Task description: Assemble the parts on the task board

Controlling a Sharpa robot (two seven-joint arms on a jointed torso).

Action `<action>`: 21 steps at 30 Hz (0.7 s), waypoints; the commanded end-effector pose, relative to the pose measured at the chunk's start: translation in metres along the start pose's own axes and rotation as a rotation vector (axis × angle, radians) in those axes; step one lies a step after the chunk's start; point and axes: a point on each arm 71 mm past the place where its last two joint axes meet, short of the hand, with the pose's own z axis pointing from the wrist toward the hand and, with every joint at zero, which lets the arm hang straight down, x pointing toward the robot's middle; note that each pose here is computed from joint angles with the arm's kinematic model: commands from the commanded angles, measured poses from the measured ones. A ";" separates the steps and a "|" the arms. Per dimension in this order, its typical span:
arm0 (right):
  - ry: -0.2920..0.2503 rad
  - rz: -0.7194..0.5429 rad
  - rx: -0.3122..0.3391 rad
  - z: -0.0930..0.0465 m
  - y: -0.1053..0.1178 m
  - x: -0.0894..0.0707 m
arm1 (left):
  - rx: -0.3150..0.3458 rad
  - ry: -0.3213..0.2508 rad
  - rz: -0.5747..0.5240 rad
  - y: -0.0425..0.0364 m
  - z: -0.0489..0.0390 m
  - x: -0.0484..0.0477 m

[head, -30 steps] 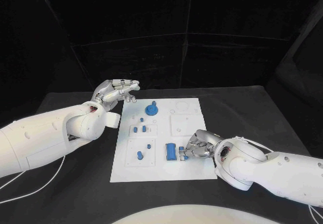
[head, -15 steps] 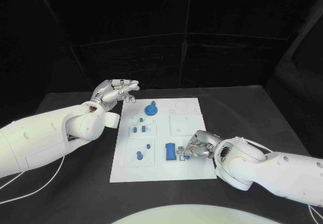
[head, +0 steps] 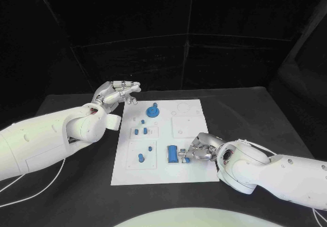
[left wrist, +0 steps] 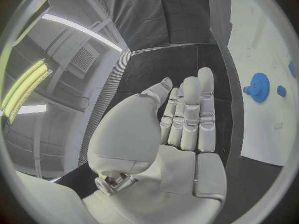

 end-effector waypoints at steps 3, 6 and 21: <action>-0.004 0.012 -0.021 -0.002 0.003 0.000 | 0.004 0.011 -0.006 -0.0010 0.0007 0.0013; -0.005 0.013 -0.022 -0.002 0.003 0.000 | 0.004 0.012 -0.006 -0.0009 0.0008 0.0015; 0.009 0.000 -0.030 -0.004 0.000 -0.002 | 0.003 0.012 -0.006 -0.0008 0.0005 0.0014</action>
